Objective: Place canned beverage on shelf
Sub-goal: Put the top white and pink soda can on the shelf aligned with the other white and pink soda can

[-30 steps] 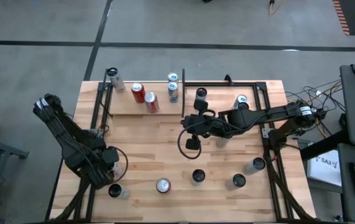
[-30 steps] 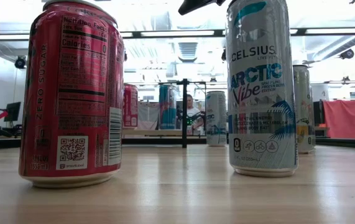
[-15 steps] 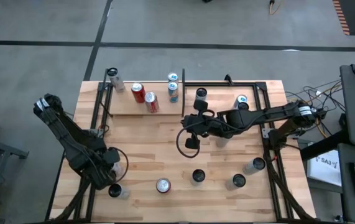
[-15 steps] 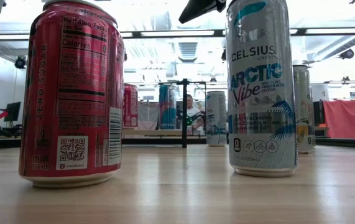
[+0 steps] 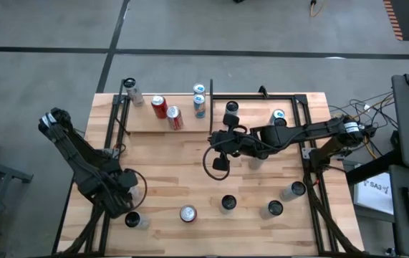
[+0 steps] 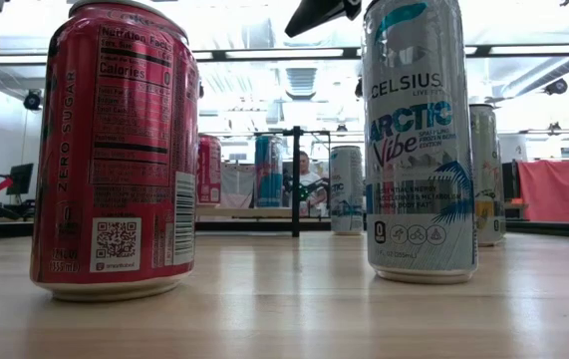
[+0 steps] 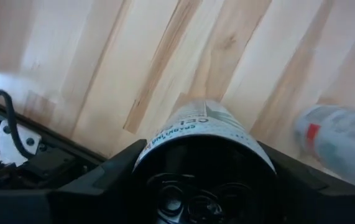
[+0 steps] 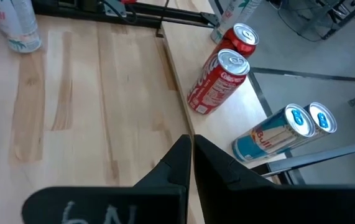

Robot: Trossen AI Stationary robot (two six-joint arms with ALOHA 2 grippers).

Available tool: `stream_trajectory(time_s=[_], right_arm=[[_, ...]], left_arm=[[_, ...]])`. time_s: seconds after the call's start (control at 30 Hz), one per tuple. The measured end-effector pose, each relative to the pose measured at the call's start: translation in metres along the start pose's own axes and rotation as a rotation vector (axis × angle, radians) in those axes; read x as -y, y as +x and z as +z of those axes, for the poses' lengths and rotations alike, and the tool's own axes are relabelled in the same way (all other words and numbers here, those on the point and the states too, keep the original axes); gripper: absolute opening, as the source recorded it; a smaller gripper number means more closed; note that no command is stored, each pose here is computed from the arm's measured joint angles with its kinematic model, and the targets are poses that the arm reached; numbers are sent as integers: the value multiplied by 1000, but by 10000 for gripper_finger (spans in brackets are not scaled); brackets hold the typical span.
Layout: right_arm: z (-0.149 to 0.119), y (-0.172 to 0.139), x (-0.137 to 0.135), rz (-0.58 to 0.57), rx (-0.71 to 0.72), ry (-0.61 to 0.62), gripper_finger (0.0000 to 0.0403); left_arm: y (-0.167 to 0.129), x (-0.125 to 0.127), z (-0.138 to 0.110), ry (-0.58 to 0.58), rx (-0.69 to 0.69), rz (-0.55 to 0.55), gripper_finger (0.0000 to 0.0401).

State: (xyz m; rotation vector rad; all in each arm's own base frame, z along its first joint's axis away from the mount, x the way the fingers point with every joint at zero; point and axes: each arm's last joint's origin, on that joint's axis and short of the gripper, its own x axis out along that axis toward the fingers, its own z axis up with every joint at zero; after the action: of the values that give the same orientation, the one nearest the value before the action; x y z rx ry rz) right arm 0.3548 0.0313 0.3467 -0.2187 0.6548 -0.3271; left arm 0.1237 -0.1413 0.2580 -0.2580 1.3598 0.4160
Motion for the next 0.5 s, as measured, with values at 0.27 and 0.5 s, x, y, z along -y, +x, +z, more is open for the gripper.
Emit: stream_trajectory(time_s=[0.27, 0.5], right_arm=[[-4, 8, -6, 74, 39, -7, 9], [-7, 21, -17, 217, 219, 1, 9]], left_arm=[[-39, -1, 13, 19, 189, -22, 239], [-81, -4, 35, 115, 485, -25, 239]])
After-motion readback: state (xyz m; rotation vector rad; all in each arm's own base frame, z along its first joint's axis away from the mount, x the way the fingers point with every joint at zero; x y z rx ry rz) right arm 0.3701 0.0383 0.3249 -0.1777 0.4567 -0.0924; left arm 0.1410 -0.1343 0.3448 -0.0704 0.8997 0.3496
